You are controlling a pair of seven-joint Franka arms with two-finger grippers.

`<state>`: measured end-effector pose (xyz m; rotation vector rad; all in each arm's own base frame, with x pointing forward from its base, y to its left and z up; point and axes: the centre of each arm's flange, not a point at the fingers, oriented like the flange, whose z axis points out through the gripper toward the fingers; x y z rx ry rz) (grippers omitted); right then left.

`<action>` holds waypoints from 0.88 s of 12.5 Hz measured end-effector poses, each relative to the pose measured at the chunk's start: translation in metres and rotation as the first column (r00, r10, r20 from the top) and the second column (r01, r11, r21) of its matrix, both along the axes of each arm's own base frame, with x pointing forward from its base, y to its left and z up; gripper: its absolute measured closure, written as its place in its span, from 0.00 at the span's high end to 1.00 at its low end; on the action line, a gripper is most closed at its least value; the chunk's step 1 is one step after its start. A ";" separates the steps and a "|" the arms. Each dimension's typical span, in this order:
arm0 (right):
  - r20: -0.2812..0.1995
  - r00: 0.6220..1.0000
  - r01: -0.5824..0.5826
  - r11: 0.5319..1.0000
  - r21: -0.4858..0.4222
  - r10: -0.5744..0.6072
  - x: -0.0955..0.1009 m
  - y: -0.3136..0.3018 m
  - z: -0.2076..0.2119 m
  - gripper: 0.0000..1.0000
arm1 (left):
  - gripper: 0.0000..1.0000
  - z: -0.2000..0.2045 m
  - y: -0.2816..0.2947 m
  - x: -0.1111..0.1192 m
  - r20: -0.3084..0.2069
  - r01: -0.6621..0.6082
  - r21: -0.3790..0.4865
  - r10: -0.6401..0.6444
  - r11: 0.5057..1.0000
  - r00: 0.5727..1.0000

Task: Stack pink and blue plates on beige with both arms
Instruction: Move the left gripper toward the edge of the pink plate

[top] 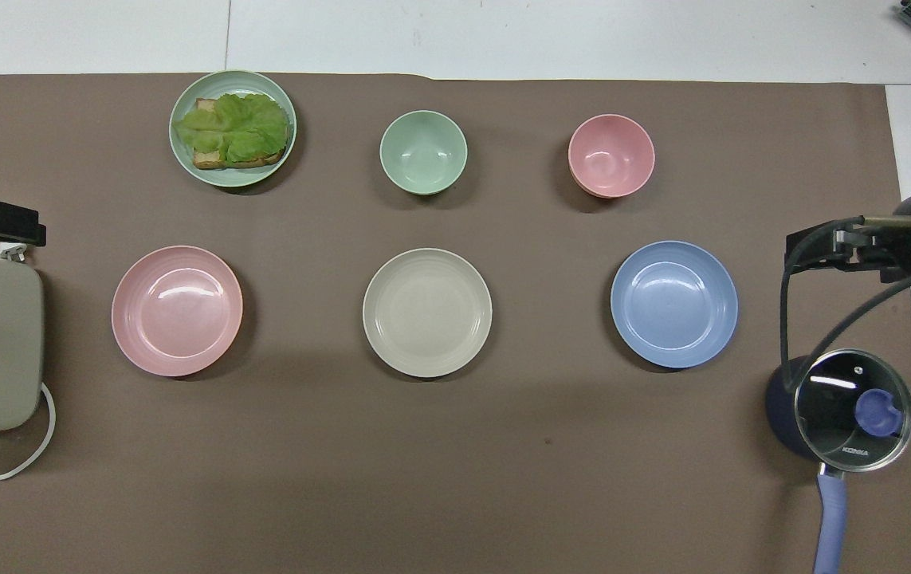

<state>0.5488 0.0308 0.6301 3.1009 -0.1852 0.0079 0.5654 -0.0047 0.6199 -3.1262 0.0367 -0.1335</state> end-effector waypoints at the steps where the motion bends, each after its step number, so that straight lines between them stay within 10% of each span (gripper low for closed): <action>1: 0.000 1.000 0.000 1.000 0.000 0.000 0.000 0.000 0.000 1.00 | 1.00 0.000 0.000 0.000 0.000 0.000 0.000 0.000 1.000 1.000; 6: 0.000 1.000 0.007 1.000 0.002 -0.007 0.000 -0.004 0.000 1.00 | 1.00 -0.016 0.002 -0.001 -0.032 -0.003 0.000 0.003 1.000 0.999; 11: -0.002 1.000 0.014 1.000 0.002 -0.014 0.000 -0.008 -0.001 1.00 | 1.00 -0.138 0.036 0.003 -0.093 -0.059 -0.004 0.058 0.998 0.994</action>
